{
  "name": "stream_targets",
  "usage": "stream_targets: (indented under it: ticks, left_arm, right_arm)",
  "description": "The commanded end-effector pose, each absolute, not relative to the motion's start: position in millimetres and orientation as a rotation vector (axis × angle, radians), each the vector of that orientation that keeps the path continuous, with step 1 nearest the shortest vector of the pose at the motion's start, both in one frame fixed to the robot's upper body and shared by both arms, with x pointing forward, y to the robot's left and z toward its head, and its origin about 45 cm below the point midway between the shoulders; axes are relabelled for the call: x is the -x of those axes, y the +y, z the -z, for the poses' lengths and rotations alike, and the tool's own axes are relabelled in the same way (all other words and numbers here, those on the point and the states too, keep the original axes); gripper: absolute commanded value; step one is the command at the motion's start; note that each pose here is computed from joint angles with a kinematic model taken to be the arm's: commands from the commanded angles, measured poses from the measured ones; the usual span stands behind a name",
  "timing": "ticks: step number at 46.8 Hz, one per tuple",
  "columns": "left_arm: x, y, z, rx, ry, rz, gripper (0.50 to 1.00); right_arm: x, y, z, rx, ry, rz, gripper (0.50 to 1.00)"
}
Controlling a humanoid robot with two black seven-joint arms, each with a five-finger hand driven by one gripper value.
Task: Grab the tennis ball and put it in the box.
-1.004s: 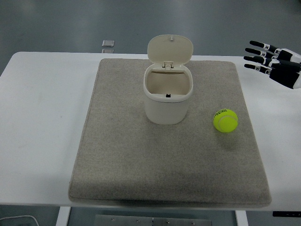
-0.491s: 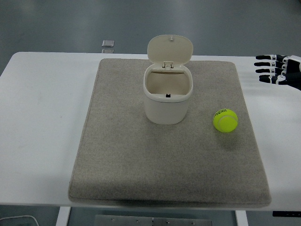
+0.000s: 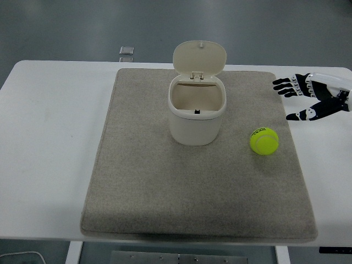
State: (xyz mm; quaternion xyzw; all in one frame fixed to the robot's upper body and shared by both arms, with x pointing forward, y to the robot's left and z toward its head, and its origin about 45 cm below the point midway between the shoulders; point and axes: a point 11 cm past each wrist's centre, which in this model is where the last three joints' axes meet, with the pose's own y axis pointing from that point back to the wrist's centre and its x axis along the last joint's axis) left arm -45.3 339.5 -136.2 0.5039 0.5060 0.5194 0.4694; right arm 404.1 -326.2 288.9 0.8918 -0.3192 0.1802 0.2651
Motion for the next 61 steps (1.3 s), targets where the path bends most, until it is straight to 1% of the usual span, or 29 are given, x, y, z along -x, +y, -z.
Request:
stream_targets:
  ticks: [1,17,28,35,45,57,60,61]
  left_arm:
    - [45.5,339.6,136.2,-1.235,1.241,-1.273,0.992]
    - [45.5,339.6,136.2,-1.235,1.242,-1.274,0.992]
    - [45.5,339.6,136.2,-1.235,1.241,-1.273,0.992]
    - [45.5,339.6,136.2,-1.235,1.241,-1.273,0.992]
    - [45.5,339.6,136.2,-1.235,1.242,-1.274,0.992]
    - [45.5,339.6,136.2,-1.235,1.242,-1.274,0.992]
    - [45.5,339.6,136.2,-1.235,1.242,-1.274,0.992]
    - [45.5,339.6,136.2,-1.235,1.241,-1.273,0.992]
  right_arm:
    - [-399.6,-318.4,-285.3,-2.399,-0.801,-0.53,0.901]
    - [-390.7,-300.6,-254.8,-2.255,-0.704,-0.734,0.901]
    - [-386.2,-301.1,-244.6,-2.242,-0.68,-0.726,0.901]
    - [-380.5,-291.7,-230.2,-2.241,-0.631,-0.728,0.901]
    - [-380.6,-289.2,-225.8,-2.234,-0.654,-0.747,0.901]
    - [-376.5,-287.2,-214.5,-2.21,-0.645,-0.769,0.883]
    - [-376.5,-287.7,-214.3,-2.205,-0.646,-0.774,0.86]
    - [-376.6,-287.7,-214.5,-2.205,-0.648,-0.774,0.838]
